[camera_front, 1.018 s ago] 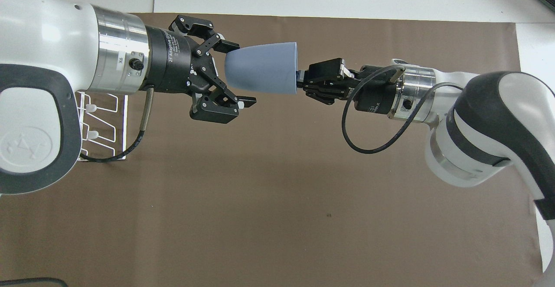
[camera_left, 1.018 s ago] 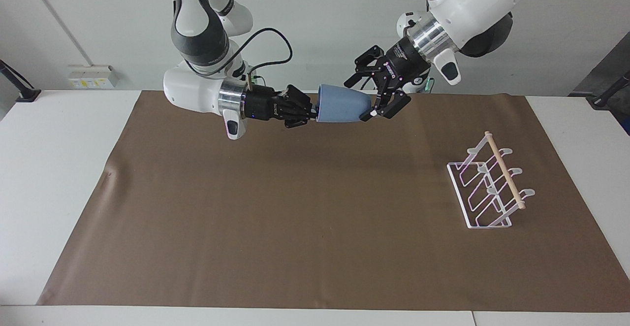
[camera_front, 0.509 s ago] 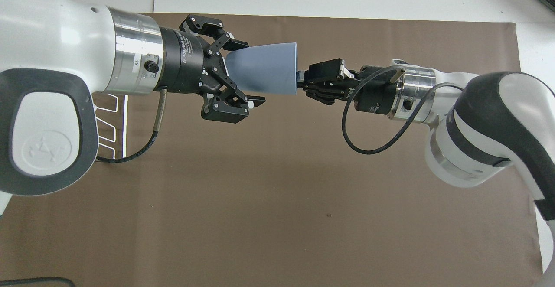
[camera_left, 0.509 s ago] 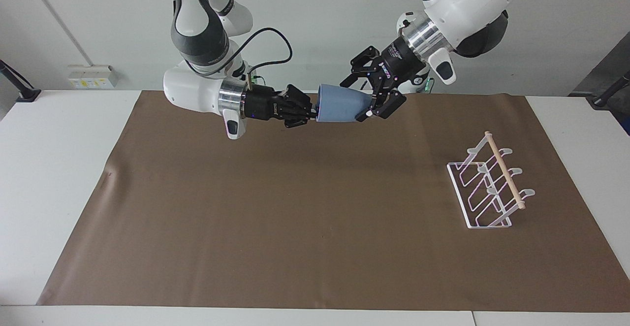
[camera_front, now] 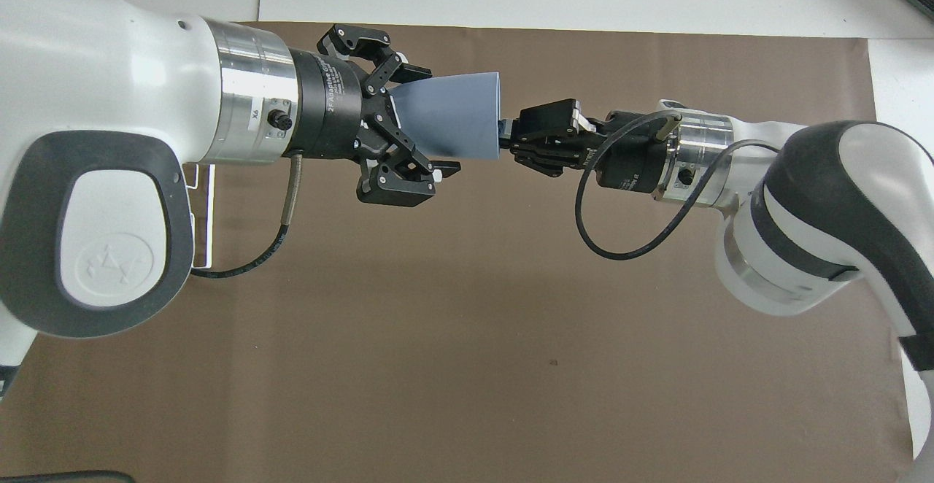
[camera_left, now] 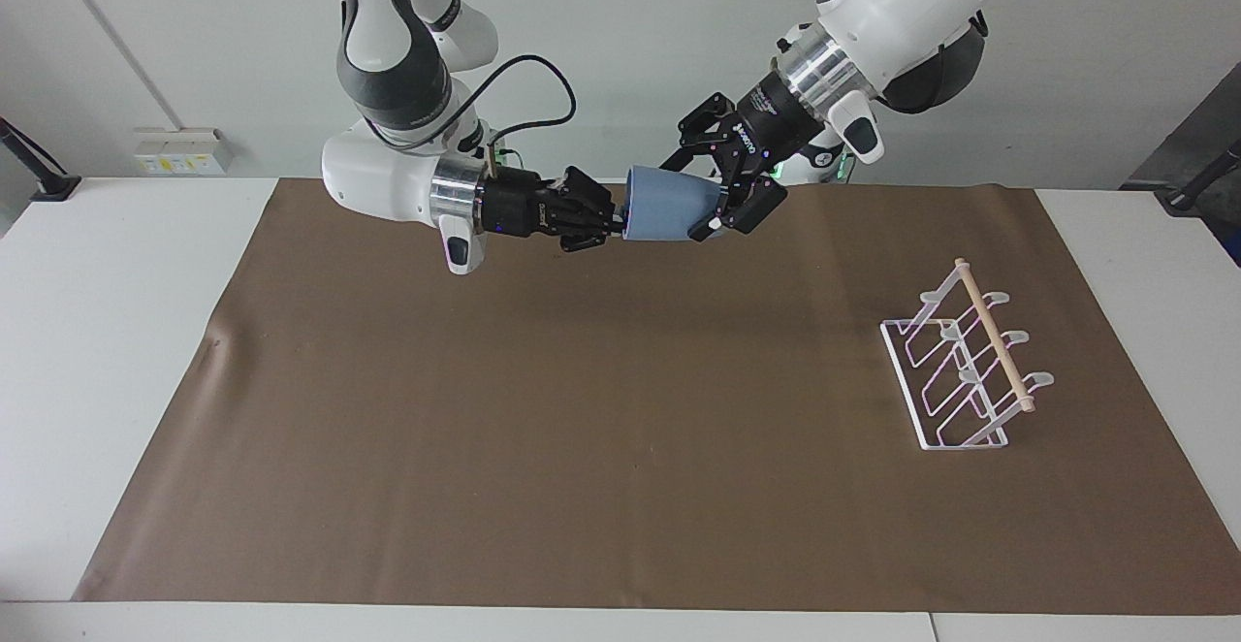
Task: Hang cup on cup holder
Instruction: 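Close the left gripper on the cup's base beside the right gripper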
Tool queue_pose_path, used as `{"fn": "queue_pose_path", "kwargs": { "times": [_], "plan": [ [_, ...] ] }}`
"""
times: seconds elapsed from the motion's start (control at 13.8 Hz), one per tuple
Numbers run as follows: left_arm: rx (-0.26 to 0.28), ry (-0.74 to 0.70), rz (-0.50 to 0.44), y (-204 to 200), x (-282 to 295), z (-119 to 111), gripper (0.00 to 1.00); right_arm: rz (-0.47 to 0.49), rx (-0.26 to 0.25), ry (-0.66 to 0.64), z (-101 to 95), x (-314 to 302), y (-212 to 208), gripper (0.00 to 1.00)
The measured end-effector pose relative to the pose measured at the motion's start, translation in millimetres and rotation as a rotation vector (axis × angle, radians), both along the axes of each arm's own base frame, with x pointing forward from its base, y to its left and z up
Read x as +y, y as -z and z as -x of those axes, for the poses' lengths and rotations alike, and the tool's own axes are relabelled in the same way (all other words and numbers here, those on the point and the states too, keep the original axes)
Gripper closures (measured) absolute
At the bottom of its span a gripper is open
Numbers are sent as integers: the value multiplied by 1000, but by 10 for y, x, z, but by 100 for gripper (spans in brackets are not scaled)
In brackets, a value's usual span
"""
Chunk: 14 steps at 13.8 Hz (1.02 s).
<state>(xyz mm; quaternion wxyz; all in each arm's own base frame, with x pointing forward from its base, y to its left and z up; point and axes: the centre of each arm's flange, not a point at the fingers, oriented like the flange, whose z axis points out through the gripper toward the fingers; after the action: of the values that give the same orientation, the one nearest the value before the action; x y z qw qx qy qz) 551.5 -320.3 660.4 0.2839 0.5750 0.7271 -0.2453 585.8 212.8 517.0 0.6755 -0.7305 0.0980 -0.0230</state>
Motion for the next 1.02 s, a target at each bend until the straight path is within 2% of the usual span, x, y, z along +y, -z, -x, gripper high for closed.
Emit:
{"fn": "queue_pose_path", "kwargs": {
  "times": [0.29,0.44,0.51,0.58,1.02],
  "plan": [
    [-3,0,-5,2,0,0,0,0,0,0,0,1,2,96],
    [-14,1,-26,13,-2,1,3,1,1,0,1,3,6,96],
    [-22,-1,-33,11,8,-7,11,1,3,0,1,2,15,96],
    [-24,2,-36,13,7,-6,14,1,3,0,0,1,20,96],
    [-27,4,-41,15,5,-4,15,1,4,0,-1,1,24,96]
  ]
}}
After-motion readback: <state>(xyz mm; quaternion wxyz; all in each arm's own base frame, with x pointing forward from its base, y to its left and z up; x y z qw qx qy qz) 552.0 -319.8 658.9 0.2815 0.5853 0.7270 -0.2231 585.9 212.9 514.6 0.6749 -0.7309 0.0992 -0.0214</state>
